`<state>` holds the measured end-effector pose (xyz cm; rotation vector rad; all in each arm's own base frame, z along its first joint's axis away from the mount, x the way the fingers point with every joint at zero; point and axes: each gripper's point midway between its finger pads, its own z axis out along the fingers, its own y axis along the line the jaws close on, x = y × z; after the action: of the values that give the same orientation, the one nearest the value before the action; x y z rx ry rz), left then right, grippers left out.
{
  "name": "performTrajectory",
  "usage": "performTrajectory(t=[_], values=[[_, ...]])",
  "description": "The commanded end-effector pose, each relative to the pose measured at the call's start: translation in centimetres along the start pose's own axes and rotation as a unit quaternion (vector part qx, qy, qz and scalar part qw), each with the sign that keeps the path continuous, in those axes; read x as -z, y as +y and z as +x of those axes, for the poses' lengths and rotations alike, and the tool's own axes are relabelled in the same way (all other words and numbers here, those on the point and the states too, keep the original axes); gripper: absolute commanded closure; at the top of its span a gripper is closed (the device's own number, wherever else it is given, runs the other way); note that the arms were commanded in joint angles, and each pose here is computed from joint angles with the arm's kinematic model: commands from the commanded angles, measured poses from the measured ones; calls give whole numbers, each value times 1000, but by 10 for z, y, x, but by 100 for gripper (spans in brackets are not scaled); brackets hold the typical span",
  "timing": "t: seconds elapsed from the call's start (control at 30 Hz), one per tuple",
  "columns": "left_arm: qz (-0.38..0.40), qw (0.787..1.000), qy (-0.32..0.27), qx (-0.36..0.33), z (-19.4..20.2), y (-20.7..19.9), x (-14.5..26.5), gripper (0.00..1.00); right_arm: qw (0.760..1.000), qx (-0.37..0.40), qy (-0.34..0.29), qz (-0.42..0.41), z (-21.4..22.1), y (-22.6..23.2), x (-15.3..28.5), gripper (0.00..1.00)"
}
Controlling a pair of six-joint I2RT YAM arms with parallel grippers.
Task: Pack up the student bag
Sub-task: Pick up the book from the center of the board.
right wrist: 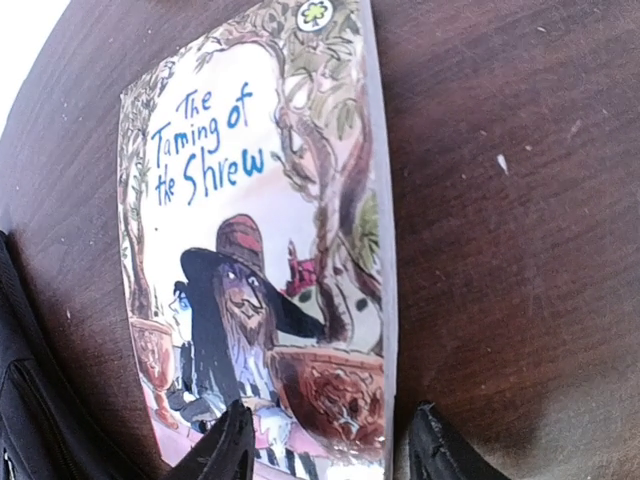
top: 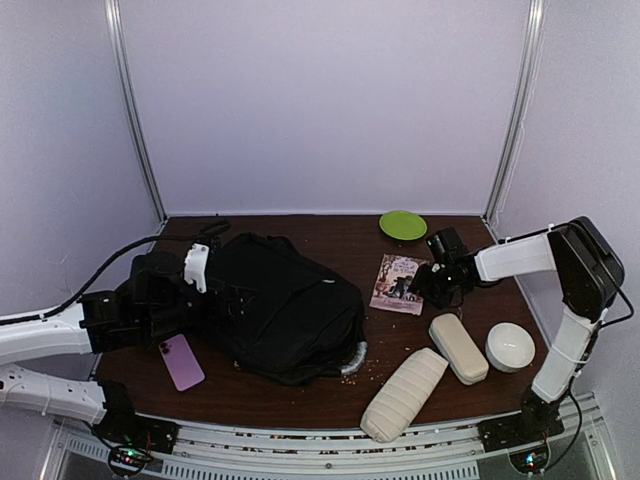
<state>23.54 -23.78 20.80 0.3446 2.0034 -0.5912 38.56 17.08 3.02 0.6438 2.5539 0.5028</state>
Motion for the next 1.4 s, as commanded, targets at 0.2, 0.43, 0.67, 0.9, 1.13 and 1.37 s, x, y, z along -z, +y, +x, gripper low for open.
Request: performTrajectory(t=[0.2, 0.43, 0.67, 0.9, 1.13, 1.37], values=[[9, 1000, -21, 1, -13, -5, -2, 7, 997, 20, 60, 47, 30, -29, -11, 80], [5, 1000, -27, 3, -17, -4, 0, 8, 999, 27, 17, 3, 8, -2, 19, 100], [9, 1000, -28, 9, -24, -9, -4, 8, 998, 47, -26, -28, -10, 13, 59, 100], [20, 999, -38, 17, -38, -19, -8, 8, 982, 85, -81, -146, -18, 56, 127, 100], [27, 997, -62, 21, -69, -32, -11, 8, 943, 153, -99, -278, -8, 109, 216, 100], [117, 987, -100, 51, -100, -69, -8, 6, 856, 240, -82, -451, 42, 173, 312, 100]])
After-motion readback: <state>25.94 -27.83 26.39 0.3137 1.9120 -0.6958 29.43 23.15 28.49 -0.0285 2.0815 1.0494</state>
